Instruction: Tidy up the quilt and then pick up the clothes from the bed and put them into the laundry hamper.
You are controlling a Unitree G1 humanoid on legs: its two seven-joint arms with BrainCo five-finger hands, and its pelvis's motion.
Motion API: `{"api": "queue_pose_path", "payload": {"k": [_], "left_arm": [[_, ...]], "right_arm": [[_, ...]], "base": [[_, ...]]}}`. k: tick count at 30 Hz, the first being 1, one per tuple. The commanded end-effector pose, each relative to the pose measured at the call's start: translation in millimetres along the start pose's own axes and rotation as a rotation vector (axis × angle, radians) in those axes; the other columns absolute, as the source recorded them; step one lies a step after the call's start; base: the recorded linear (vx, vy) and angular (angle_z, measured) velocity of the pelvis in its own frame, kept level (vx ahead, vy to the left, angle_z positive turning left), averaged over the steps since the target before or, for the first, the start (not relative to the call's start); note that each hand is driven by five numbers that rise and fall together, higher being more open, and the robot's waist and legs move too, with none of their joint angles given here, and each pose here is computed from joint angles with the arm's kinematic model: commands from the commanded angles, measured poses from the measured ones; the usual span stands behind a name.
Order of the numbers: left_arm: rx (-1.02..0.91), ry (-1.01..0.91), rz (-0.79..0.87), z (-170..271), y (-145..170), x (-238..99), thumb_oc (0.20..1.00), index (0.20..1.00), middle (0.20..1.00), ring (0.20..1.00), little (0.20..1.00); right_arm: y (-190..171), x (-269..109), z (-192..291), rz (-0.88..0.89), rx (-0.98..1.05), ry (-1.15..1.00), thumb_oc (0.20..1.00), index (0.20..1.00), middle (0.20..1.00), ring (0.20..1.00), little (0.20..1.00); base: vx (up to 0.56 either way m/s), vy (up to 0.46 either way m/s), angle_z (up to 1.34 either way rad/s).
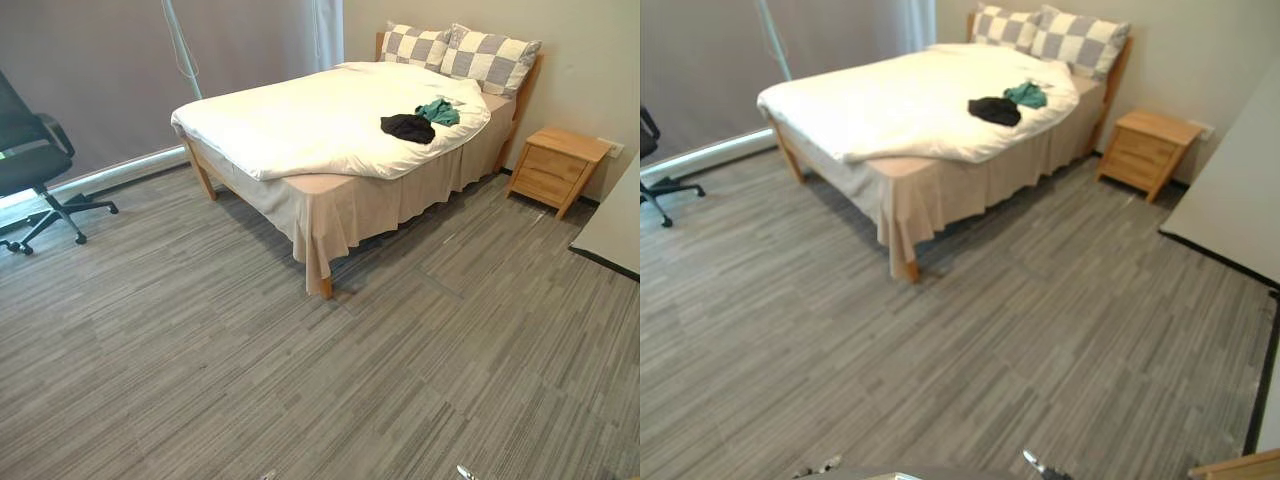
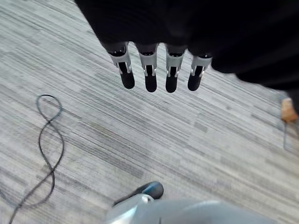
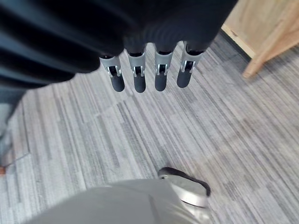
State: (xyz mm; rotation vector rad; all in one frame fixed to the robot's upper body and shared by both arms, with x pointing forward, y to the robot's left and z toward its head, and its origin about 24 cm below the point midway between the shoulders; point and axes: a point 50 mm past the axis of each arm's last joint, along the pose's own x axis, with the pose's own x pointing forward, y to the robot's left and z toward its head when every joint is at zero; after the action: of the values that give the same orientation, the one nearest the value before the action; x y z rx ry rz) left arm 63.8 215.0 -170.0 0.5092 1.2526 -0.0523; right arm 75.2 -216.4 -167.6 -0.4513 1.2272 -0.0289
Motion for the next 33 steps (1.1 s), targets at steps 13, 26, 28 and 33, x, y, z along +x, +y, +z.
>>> {"api": "queue_pose_path", "payload": {"k": [13,26,28,33], "left_arm": [[0.128,-0.176,0.016,54,3,5,1.0,1.0,1.0,1.0,1.0],[0.128,-0.188,0.07,67,19,7,1.0,1.0,1.0,1.0,1.0],[0.145,-0.185,0.073,67,19,7,1.0,1.0,1.0,1.0,1.0],[0.206,-0.155,0.038,57,16,7,1.0,1.0,1.0,1.0,1.0]], "right_arm": [[-4,4,31,-0.02,-0.02,-0.087,1.0,1.0,1.0,1.0,1.0],[-10,6,65,-0.037,0.099,-0.162,1.0,1.0,1.0,1.0,1.0],[-12,6,61,-0.052,0.165,-0.144,1.0,1.0,1.0,1.0,1.0],[-12,6,37,-0.064,0.2,-0.055,1.0,1.0,1.0,1.0,1.0]], "base": [[0.01,0.0,0.03],[0.04,0.067,-0.16],[0.37,-0.017,0.19],[0.54,-0.163,0.29]]}}
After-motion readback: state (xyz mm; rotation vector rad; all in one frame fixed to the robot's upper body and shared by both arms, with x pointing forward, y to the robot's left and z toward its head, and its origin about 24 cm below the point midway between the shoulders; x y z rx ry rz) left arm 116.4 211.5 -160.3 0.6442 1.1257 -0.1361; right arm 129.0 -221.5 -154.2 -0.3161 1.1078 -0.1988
